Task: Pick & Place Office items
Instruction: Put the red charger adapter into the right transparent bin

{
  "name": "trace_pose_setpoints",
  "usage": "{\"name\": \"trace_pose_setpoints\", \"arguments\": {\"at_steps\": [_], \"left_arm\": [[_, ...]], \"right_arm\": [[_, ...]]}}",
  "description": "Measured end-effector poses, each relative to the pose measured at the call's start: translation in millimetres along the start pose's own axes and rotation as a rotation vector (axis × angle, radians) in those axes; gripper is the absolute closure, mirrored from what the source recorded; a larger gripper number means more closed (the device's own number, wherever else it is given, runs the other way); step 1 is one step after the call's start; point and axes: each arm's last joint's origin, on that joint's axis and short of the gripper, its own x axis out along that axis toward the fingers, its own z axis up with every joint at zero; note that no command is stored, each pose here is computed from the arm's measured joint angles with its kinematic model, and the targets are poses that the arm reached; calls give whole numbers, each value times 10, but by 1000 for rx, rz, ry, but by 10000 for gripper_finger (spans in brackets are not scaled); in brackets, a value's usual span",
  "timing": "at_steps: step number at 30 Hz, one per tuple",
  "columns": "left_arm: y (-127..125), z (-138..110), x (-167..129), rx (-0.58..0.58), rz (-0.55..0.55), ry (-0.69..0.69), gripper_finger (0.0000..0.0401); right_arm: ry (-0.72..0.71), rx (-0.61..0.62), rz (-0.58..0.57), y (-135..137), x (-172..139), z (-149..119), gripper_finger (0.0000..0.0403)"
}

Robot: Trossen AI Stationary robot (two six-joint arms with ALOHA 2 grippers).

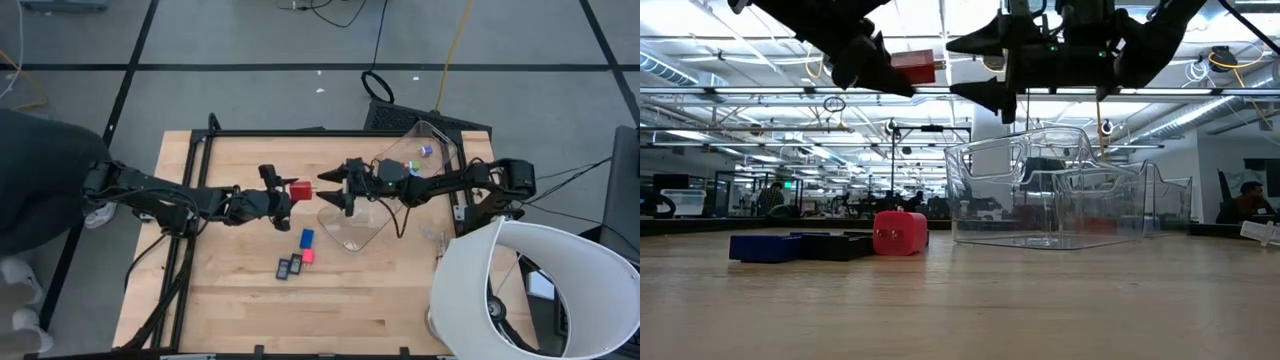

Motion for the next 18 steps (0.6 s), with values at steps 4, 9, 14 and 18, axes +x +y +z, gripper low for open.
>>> {"name": "trace_pose_setpoints", "arguments": {"at_steps": [4, 9, 14, 18], "left_arm": [[9, 21, -1, -9, 7, -18, 171], [8, 23, -1, -8, 6, -21, 185], [5, 18, -1, -5, 3, -17, 242], [0, 20, -4, -10, -10, -22, 290]], "right_arm": [[41, 29, 13, -22, 155, -98, 68], [72, 64, 86, -56, 393, -136, 79], [66, 63, 141, -21, 520, -105, 83], [62, 32, 168, 3, 533, -87, 122]]}}
